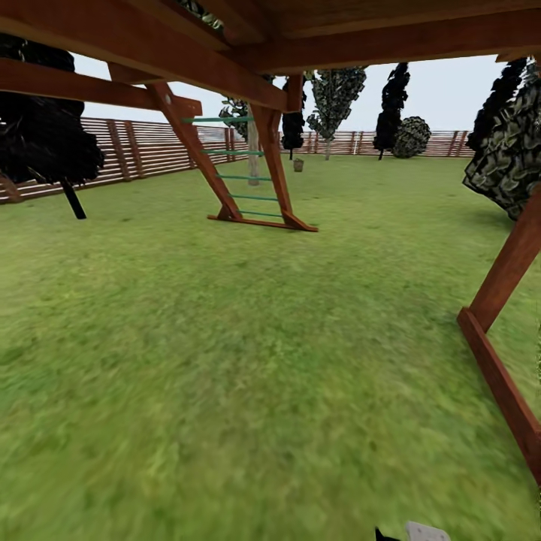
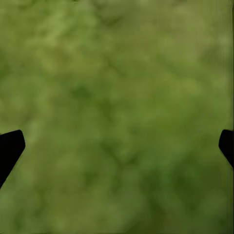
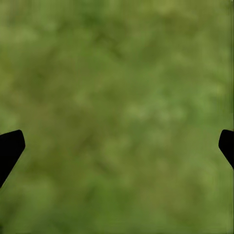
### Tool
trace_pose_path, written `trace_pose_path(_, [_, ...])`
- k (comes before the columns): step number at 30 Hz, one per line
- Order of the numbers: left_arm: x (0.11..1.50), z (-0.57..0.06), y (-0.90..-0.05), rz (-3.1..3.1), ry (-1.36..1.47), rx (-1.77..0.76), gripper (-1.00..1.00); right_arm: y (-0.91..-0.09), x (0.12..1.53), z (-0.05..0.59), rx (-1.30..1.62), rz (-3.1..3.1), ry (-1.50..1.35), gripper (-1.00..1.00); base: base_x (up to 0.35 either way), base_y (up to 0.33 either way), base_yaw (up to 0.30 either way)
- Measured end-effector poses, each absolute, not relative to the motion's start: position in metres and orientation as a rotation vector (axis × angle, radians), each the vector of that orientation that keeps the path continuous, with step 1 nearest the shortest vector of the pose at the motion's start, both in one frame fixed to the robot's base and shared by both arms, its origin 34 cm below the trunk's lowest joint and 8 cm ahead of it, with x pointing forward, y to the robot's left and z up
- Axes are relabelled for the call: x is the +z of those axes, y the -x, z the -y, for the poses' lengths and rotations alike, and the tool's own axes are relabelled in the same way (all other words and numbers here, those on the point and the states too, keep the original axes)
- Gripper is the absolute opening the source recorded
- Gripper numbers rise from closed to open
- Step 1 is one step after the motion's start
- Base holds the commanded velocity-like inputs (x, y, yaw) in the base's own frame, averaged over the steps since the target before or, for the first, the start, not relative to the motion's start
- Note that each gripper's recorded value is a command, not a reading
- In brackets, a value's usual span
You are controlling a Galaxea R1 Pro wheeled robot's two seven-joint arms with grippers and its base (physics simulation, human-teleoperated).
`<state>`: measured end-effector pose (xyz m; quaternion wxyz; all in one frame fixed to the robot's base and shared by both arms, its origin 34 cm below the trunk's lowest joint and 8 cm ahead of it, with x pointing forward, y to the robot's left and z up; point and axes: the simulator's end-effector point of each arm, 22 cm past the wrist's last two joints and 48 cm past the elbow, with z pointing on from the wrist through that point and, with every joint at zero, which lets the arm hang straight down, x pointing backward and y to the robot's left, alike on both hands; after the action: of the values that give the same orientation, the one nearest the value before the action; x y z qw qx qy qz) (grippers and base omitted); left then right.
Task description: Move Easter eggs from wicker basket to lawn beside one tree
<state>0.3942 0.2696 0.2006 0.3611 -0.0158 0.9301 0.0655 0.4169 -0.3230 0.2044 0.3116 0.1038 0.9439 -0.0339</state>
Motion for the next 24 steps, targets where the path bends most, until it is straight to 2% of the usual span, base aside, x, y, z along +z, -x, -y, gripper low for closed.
trace_pose_path(10, [0.2006,-0.2695,-0.3941,-2.397,0.041,0.169,1.00,-0.4169,0.2044,0.3230,-0.089,-2.491,-0.274,1.00,0.273,0.172,-0.240])
trace_pose_path(17, [0.1963,-0.2696,-0.3866,-2.415,0.037,0.170,1.00,-0.4170,0.2044,0.3229,-0.089,-2.491,-0.274,1.00,0.275,0.174,-0.082])
trace_pose_path(24, [0.1957,-0.2695,-0.3855,-2.418,0.036,0.170,1.00,-0.4169,0.2043,0.3230,-0.090,-2.491,-0.274,1.00,0.277,0.174,-0.234])
